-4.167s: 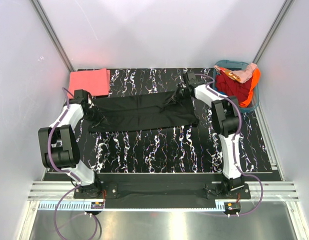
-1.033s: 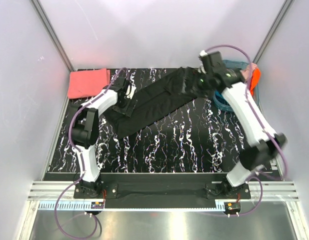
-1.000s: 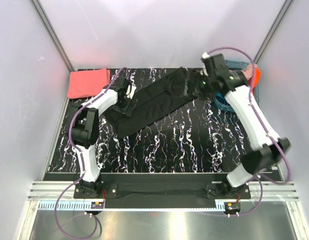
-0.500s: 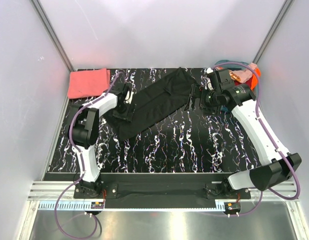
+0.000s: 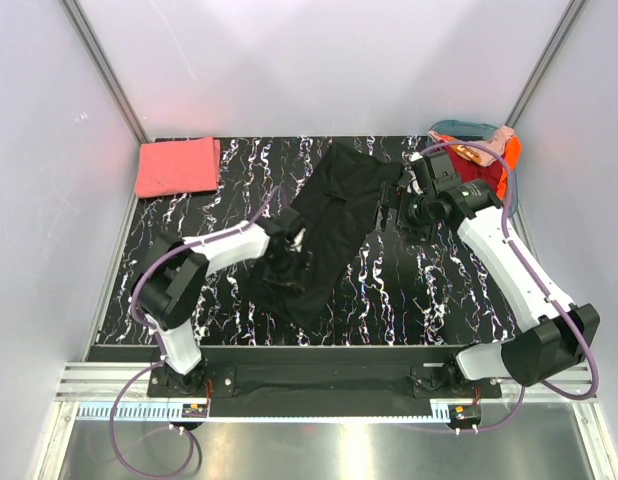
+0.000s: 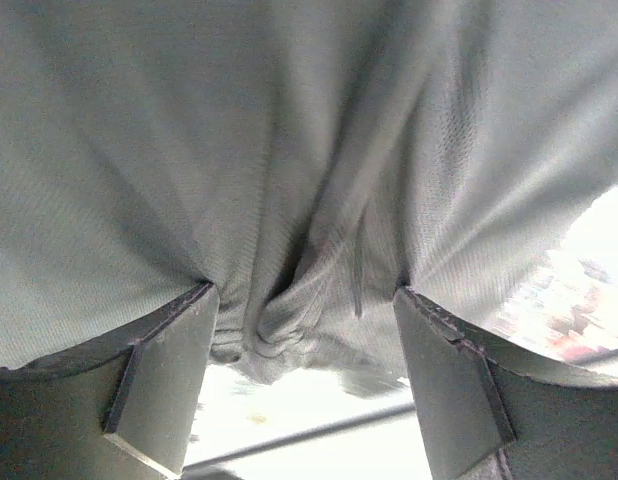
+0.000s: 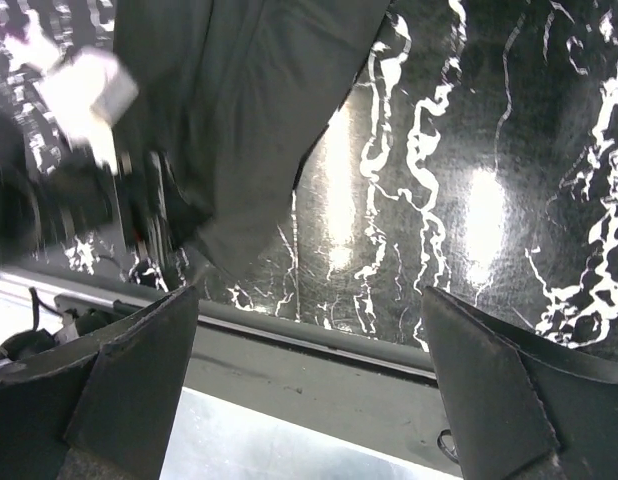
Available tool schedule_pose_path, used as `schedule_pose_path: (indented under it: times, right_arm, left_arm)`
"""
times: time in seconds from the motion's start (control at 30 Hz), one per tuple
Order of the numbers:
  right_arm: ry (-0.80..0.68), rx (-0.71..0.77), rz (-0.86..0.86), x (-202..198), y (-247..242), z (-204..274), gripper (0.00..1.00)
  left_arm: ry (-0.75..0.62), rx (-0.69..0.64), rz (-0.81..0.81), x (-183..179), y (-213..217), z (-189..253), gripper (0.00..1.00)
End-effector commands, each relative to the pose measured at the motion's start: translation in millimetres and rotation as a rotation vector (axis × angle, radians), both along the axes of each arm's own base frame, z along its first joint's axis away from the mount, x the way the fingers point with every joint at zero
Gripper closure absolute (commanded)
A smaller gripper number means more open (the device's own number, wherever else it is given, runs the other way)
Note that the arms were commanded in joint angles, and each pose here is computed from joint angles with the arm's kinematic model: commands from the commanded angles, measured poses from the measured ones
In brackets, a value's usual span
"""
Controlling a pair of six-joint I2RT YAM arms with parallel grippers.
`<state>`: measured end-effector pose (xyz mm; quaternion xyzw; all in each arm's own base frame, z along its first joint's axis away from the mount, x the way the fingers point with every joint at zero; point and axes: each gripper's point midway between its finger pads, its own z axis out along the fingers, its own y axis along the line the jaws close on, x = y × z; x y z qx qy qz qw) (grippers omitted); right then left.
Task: Fold and stack the t-shirts
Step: Fold the tshirt
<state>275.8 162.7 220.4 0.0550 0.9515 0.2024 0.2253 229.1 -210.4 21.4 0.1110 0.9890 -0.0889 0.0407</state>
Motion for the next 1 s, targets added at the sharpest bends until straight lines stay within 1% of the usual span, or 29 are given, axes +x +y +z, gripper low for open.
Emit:
schedule_pose_path:
  times: [0.0,0.03,0.07,0.1,0.13,0.17,0.2,0.27,0.3,0.37,0.4,0.47,0.5,0.53,0.57,0.63,0.67,0.7,0.73,0.8,0.83,0.87,0.97]
  right_arm:
    - [-0.006,-0.021,-0.075,17.0,-3.2,-8.7,0.00]
    - [0.017,-0.063,-0.100,27.5,-5.7,-19.7,0.00]
    - [0.026,-0.086,-0.118,34.0,-7.8,-23.9,0.00]
    - [0.030,-0.106,-0.130,41.6,-8.2,-28.0,0.00]
    - [0.037,-0.128,-0.147,57.3,-6.9,-34.5,0.00]
    - [0.023,-0.150,-0.167,69.9,-8.6,-36.6,0.00]
    - [0.014,-0.155,-0.182,80.9,-6.4,-37.2,0.01]
    - [-0.017,-0.162,-0.211,115.7,1.0,-37.5,0.00]
    - [-0.032,-0.166,-0.236,139.6,7.2,-38.2,0.00]
    - [-0.048,-0.170,-0.259,165.9,13.2,-41.3,0.00]
    - [-0.071,-0.186,-0.288,194.5,17.5,-45.2,0.00]
    - [-0.050,-0.212,-0.308,213.4,20.2,-56.0,0.00]
    - [-0.071,-0.203,-0.320,238.7,29.3,-61.0,0.01]
    - [-0.057,-0.214,-0.323,243.5,30.4,-67.5,0.00]
    - [-0.065,-0.210,-0.328,252.6,33.5,-71.5,0.00]
    - [-0.083,-0.164,-0.341,275.1,46.8,-87.5,0.00]
    - [-0.091,-0.144,-0.357,281.9,51.3,-92.3,0.00]
    - [-0.083,-0.145,-0.365,285.5,53.4,-107.2,0.00]
    - [-0.123,-0.126,-0.375,295.9,58.7,-107.9,0.00]
    - [-0.132,-0.162,-0.397,298.8,55.2,-125.9,0.00]
    - [-0.166,-0.159,-0.394,304.4,61.5,-126.0,0.00]
    - [-0.175,-0.186,-0.393,305.3,60.6,-130.6,0.00]
    - [-0.211,-0.269,-0.390,310.2,61.1,-138.4,0.02]
  left_arm:
    - [0.061,-0.218,0.139,-15.2,-53.4,29.5,0.23]
    - [0.062,-0.261,0.162,-14.2,-61.9,39.0,0.23]
    - [0.015,-0.317,0.165,-7.7,-69.8,59.3,0.23]
    - [-0.012,-0.348,0.171,-4.6,-72.9,70.5,0.23]
    - [-0.040,-0.385,0.176,-1.4,-76.5,83.1,0.23]
    - [-0.113,-0.444,0.167,5.4,-79.5,111.6,0.23]
    - [-0.161,-0.455,0.167,10.7,-77.7,123.8,0.23]
    - [-0.239,-0.507,0.126,17.6,-76.9,151.9,0.22]
    - [-0.305,-0.542,0.113,21.0,-74.5,177.4,0.21]
    - [-0.365,-0.554,0.101,27.7,-62.9,195.1,0.21]
    - [-0.412,-0.564,0.078,28.5,-55.8,208.3,0.20]
    - [-0.406,-0.526,0.096,31.3,-36.0,206.8,0.19]
    - [-0.376,-0.521,0.090,27.7,-31.0,203.2,0.18]
    - [-0.321,-0.491,0.075,20.1,-23.1,191.9,0.19]
    - [-0.309,-0.474,0.086,19.7,-14.5,187.4,0.20]
    - [-0.348,-0.430,0.079,15.7,1.1,177.6,0.20]
    - [-0.369,-0.419,0.087,18.3,8.2,174.5,0.20]
    - [-0.385,-0.407,0.085,18.9,15.0,171.0,0.20]
    - [-0.385,-0.398,0.094,17.4,21.3,165.9,0.20]
    - [-0.385,-0.377,0.129,22.3,36.3,160.4,0.20]
    - [-0.384,-0.371,0.141,23.2,41.0,158.1,0.20]
    - [-0.387,-0.369,0.156,23.6,45.9,155.3,0.20]
    - [-0.412,-0.390,0.175,26.4,48.0,156.0,0.20]
